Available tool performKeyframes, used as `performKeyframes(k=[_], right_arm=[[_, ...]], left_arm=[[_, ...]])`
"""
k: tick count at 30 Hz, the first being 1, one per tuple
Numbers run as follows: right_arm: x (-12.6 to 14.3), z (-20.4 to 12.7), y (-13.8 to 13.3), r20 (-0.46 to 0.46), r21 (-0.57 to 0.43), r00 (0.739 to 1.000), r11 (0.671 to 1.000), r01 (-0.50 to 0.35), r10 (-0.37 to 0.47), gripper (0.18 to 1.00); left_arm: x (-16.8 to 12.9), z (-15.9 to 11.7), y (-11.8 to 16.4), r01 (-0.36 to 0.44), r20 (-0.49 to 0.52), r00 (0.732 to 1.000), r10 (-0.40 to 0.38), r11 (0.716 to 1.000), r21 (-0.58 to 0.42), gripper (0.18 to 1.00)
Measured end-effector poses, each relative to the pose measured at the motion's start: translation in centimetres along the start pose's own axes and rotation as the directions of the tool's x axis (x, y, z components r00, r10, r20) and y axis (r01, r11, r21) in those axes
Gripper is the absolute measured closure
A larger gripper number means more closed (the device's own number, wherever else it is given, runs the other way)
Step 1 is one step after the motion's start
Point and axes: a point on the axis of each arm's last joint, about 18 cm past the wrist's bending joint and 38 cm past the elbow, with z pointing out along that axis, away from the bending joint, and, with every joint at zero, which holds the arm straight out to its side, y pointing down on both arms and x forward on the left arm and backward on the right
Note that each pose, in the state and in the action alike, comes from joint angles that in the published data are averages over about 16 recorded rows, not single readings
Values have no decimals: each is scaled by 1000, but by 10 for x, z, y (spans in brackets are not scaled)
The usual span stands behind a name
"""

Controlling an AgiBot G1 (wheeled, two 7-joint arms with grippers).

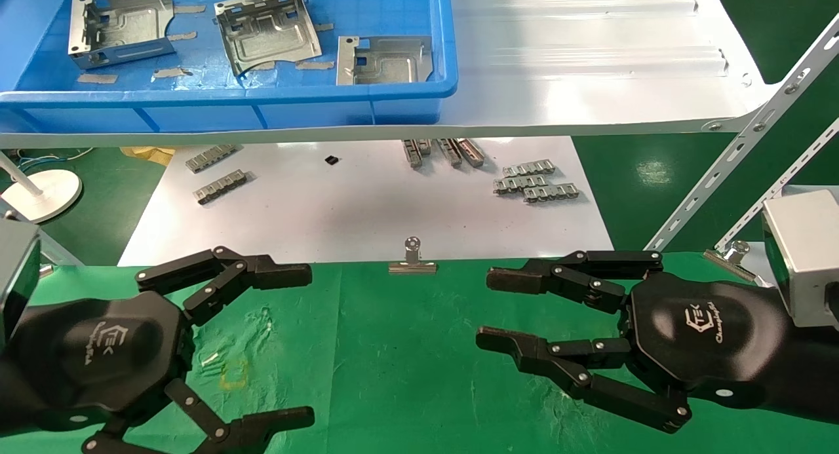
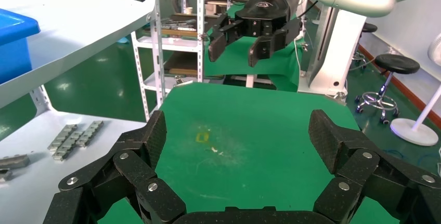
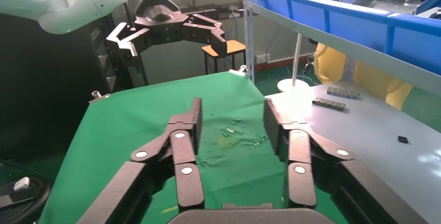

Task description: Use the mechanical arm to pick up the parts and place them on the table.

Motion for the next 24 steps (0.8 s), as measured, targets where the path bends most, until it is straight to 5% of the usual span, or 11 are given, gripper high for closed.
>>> performKeyframes(k=[14,24], right_arm=[[0,0,0,0,0,1000,1000,0,0,885],[0,0,0,0,0,1000,1000,0,0,967]], left_arm=[[0,0,0,0,0,1000,0,1000,0,183],[0,0,-1,-2,1,1000,2,1000,1,183]])
